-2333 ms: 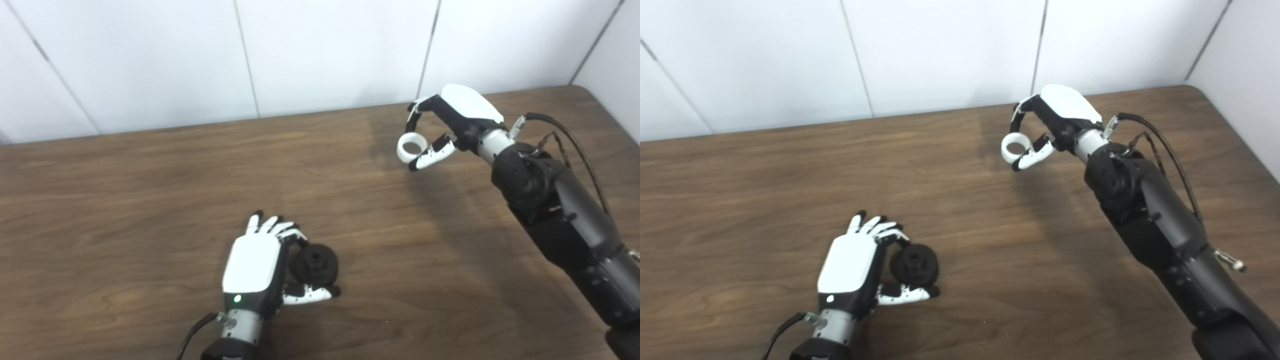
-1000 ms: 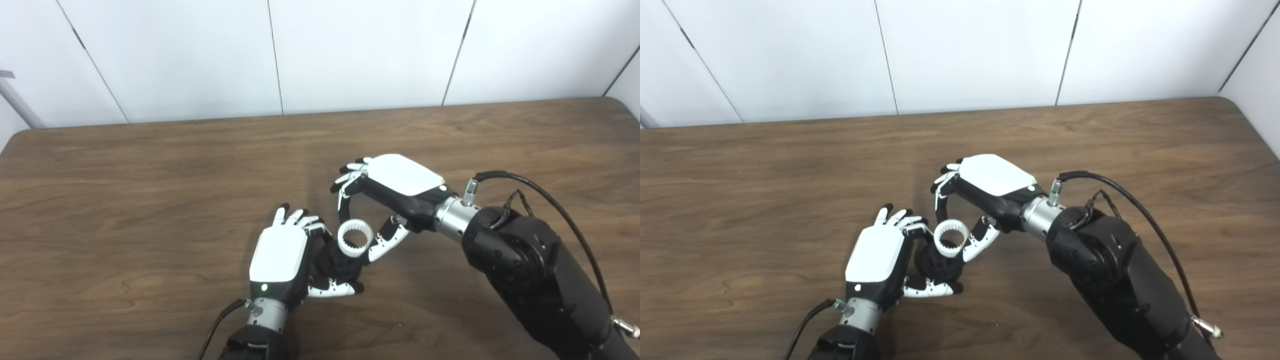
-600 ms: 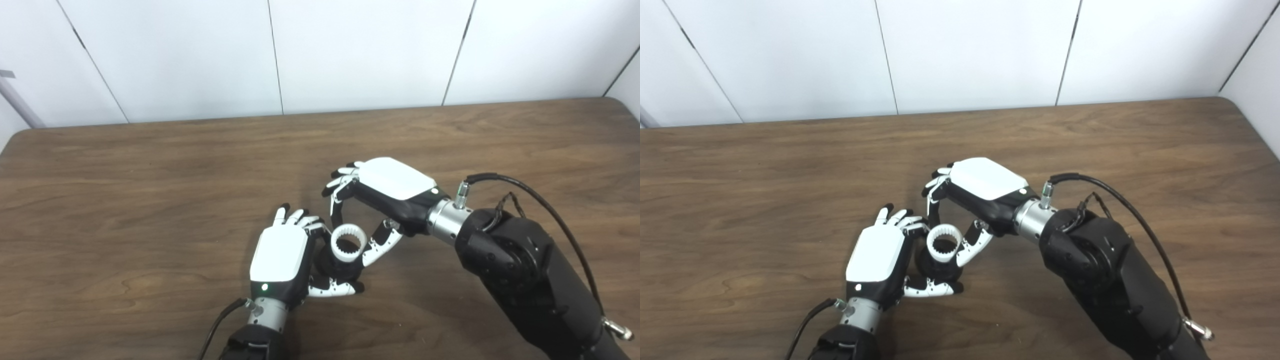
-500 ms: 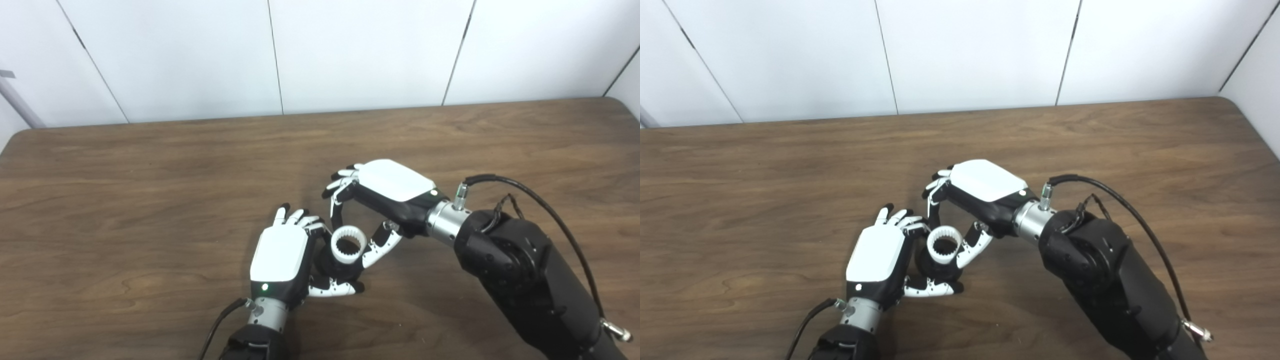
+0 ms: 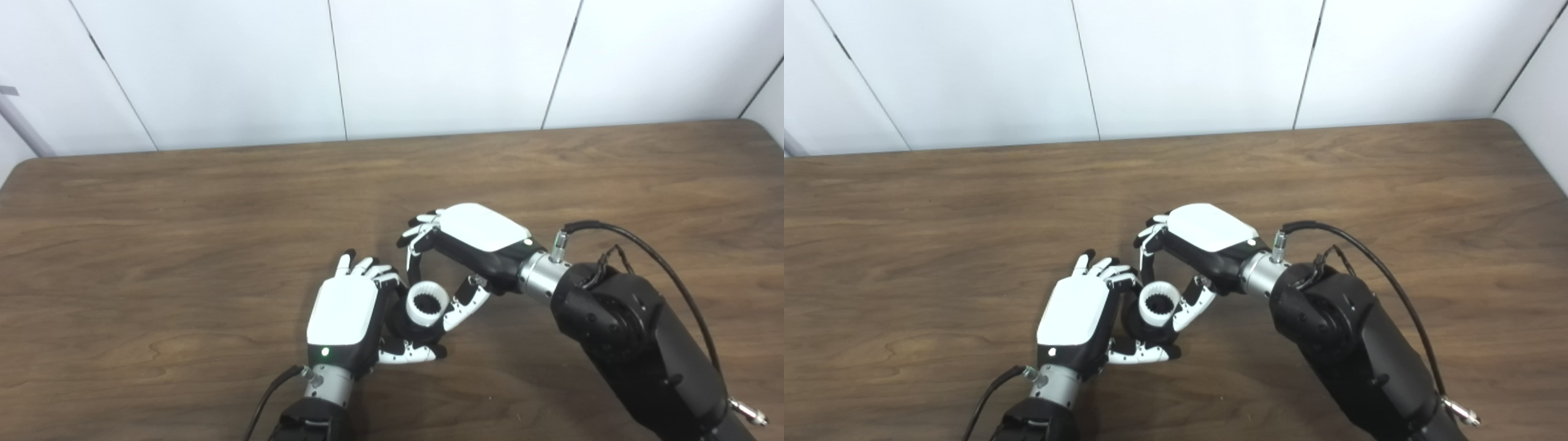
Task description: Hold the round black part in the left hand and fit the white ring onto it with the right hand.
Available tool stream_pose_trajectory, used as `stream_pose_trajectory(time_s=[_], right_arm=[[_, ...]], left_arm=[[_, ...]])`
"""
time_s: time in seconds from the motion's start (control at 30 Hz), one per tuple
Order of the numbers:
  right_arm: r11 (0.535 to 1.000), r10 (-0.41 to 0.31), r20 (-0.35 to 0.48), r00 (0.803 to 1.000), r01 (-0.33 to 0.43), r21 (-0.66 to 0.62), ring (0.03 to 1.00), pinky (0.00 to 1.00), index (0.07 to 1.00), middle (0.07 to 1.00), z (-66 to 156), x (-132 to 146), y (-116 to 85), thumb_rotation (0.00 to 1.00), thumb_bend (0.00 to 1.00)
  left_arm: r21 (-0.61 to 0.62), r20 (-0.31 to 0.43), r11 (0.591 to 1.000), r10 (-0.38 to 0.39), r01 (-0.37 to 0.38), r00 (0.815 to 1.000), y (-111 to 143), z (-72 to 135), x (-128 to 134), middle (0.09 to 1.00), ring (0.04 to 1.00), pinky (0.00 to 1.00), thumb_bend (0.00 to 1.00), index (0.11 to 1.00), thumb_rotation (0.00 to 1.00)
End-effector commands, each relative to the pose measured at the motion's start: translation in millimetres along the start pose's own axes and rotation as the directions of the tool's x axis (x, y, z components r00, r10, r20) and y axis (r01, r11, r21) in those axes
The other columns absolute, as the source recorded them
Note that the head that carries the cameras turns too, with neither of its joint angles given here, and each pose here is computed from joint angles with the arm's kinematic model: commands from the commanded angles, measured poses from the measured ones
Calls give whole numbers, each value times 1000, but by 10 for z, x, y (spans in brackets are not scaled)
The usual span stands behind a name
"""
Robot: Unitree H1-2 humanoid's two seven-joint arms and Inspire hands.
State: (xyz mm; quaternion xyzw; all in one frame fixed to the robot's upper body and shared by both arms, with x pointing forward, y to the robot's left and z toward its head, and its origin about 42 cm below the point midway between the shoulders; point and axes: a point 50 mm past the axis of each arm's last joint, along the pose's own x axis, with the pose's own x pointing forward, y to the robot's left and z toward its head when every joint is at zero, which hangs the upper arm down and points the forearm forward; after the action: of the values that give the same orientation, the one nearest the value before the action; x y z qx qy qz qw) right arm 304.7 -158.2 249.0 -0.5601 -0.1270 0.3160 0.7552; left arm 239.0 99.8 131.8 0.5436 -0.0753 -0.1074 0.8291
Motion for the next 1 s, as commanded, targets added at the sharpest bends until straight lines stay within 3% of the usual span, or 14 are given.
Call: stream_pose_trajectory(time_s=[0.0, 0.97], right_arm=[[998, -56, 16, 998, 56, -28, 932, 968, 484, 834, 17, 23, -121, 134, 524], [998, -51, 33, 998, 52, -28, 935, 976, 484, 831, 50, 71, -120, 135, 524]], left_arm=[[24, -23, 995, -97, 98, 995, -129, -31, -62, 786, 888, 1000, 521, 483, 53], [23, -20, 995, -92, 92, 996, -148, -16, -10, 782, 885, 1000, 522, 483, 52]])
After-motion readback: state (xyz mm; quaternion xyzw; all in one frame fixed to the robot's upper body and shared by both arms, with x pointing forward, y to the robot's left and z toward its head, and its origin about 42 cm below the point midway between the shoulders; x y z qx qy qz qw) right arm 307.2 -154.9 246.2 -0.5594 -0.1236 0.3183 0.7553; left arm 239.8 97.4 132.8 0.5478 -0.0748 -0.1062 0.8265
